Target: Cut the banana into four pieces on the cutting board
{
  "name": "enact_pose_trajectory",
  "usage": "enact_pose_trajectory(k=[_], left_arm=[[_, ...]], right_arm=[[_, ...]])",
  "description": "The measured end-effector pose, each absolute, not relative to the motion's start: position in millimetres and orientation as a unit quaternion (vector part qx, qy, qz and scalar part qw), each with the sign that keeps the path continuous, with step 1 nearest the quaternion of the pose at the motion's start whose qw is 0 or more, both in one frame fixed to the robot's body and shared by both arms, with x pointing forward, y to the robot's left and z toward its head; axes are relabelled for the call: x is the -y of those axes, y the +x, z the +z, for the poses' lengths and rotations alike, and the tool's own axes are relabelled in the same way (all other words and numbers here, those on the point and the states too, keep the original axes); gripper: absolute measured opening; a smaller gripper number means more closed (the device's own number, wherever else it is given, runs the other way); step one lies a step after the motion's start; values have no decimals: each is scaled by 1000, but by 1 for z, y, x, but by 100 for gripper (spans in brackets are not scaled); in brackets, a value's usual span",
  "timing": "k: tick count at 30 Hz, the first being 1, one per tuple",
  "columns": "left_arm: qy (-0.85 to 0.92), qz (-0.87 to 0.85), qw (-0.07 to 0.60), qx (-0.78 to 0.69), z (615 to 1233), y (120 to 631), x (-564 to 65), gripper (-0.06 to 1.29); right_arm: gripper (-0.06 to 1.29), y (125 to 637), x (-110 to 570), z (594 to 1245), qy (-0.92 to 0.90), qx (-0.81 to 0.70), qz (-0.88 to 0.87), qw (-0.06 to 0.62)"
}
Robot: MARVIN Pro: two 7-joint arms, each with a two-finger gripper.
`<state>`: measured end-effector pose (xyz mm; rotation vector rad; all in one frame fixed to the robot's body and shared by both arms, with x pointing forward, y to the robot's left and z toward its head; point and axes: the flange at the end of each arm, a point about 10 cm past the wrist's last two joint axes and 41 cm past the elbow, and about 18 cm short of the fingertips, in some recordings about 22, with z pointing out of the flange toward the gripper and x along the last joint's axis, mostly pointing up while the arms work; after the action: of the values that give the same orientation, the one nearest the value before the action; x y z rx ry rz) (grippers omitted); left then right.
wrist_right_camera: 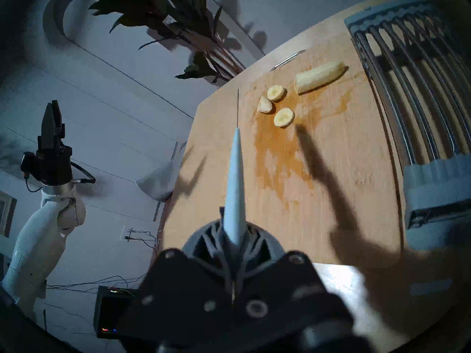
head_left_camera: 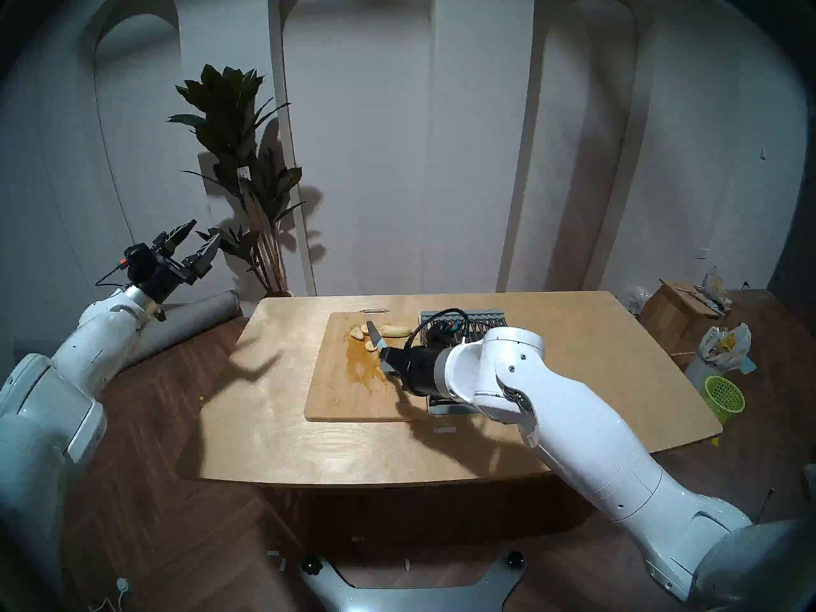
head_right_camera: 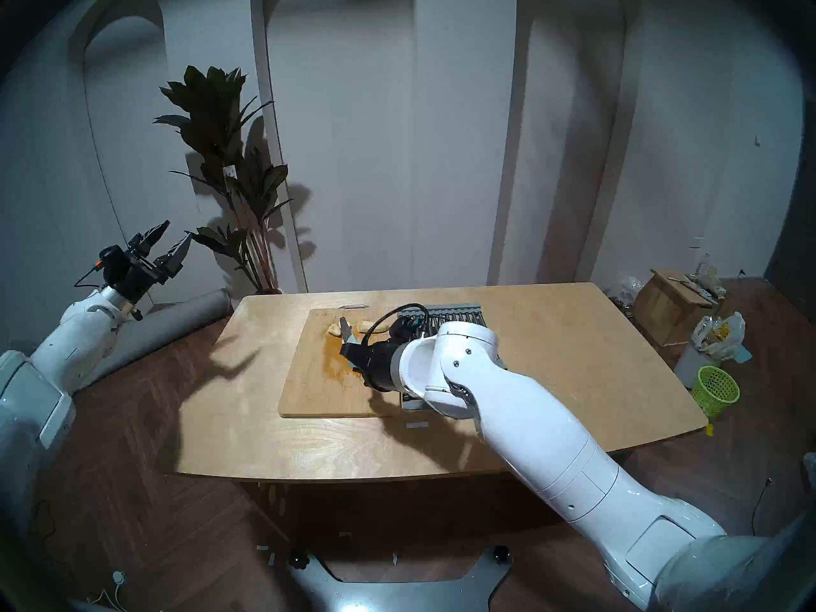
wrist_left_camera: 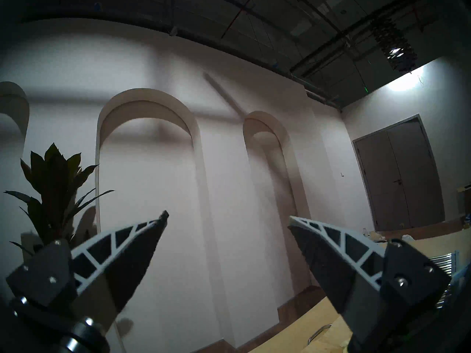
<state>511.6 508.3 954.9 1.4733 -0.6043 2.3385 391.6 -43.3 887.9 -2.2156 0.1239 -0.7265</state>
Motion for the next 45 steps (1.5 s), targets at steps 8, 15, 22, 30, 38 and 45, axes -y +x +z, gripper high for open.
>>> enact_pose_trajectory(k=[8,15,22,30,38,45], left_arm=[[528,805,146,228,942,511,-502,125],[545,791,137,241,923,505,-501,125],[562,778,127,253,905,497,-502,125],[573,768,113,264,890,488,-504,125],[573,768,95,271,886,481,-509,125],[560,776,80,279,894,481,-510,125]], right_arm=[[-3,387,43,873,-863,-79,-264,424],[-3,390,44,859,-853,-111,-249,444],[-3,396,47,840,-846,-148,-233,456],[-3,402,40,828,-831,-178,-220,478],[-3,407,28,822,-816,-200,-208,501],[-3,408,17,815,-803,-217,-196,519]])
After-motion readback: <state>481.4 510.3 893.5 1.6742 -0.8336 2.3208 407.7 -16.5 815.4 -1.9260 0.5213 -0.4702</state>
